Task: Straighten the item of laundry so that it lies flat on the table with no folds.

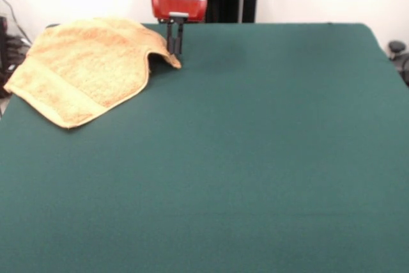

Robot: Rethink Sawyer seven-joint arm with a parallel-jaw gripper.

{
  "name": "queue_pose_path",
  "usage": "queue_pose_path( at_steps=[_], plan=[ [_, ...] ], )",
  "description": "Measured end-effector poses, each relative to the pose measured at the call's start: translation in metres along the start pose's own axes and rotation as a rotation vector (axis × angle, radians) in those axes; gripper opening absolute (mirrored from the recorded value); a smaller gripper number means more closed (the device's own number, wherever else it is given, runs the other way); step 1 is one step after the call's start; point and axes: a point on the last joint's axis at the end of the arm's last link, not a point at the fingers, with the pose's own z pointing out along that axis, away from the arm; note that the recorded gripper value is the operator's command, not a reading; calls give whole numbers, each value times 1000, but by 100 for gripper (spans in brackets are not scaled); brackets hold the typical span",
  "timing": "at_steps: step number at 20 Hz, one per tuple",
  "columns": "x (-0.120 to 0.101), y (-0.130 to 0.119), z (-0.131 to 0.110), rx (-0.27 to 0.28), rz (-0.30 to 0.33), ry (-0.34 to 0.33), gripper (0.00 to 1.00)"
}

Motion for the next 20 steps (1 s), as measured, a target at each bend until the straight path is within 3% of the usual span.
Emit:
queue_pose_path(
  at_steps=[10,20],
  plan=[
    [-6,-10,-9,1,4,32,0],
    [-61,-72,-88,15,50,114,0]
  ],
)
